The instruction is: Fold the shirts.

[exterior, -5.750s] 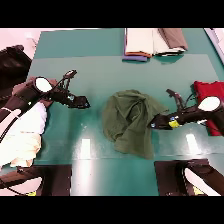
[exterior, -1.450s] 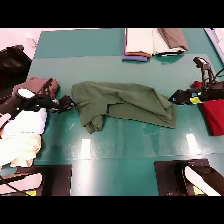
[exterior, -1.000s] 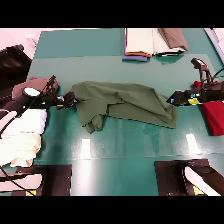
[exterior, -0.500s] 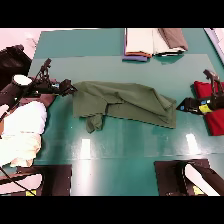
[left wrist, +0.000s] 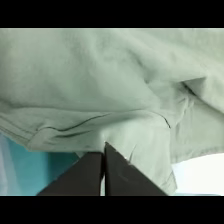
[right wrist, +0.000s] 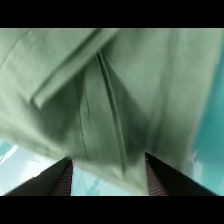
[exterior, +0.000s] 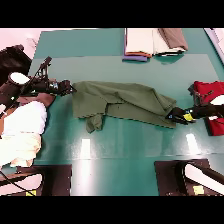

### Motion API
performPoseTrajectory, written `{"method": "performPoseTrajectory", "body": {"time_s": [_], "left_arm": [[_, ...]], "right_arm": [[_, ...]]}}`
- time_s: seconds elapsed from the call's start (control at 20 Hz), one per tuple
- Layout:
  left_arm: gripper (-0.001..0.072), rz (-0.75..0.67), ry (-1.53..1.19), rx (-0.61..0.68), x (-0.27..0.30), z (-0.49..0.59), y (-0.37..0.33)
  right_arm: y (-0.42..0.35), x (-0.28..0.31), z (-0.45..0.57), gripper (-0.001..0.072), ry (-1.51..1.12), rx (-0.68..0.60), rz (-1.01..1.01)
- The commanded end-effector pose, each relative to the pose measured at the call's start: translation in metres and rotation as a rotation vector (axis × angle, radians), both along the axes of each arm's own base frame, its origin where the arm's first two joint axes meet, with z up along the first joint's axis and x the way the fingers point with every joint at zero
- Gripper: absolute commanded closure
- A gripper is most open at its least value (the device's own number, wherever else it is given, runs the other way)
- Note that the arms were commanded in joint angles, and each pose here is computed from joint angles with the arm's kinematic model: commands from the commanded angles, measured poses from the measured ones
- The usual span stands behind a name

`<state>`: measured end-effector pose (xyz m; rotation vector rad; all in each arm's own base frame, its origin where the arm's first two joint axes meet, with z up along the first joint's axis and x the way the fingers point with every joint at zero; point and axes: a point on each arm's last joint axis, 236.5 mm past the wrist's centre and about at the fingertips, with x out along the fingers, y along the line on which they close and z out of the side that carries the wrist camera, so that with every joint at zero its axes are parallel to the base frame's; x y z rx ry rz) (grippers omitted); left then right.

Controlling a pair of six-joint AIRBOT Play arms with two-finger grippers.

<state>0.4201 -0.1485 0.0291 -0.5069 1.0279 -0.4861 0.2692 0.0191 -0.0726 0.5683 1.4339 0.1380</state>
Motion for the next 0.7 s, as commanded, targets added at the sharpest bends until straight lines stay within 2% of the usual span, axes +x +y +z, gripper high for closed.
{"method": "performPoseTrajectory", "body": {"time_s": [0.0,0.1,0.15,0.3,0.45,0.55,0.65], "left_arm": [[0.0686,-0.006,0.002,0.003,-0.001,0.000,0.000],[0.0686,-0.007,0.000,0.002,-0.001,0.001,0.000],[0.0686,-0.014,-0.004,0.005,-0.001,0.004,-0.001],[0.0687,-0.027,-0.140,0.047,0.010,0.055,0.005],[0.0687,-0.020,-0.459,0.109,0.010,0.185,0.013],[0.0686,-0.001,-0.708,0.146,-0.015,0.290,0.020],[0.0686,0.025,-0.952,0.168,-0.063,0.391,0.025]], "right_arm": [[0.014,0.010,-0.013,0.0377,-0.023,-0.013,0.043],[0.019,0.019,-0.004,0.0620,-0.089,-0.042,0.073],[0.019,0.026,0.007,0.0691,-0.141,-0.059,0.073],[0.013,0.056,0.079,0.0691,-0.348,-0.110,0.079],[0.005,0.086,0.206,0.0691,-0.670,-0.195,0.073],[0.004,0.087,0.307,0.0691,-0.908,-0.261,0.067],[0.007,0.068,0.398,0.0691,-1.118,-0.326,0.061]]}}
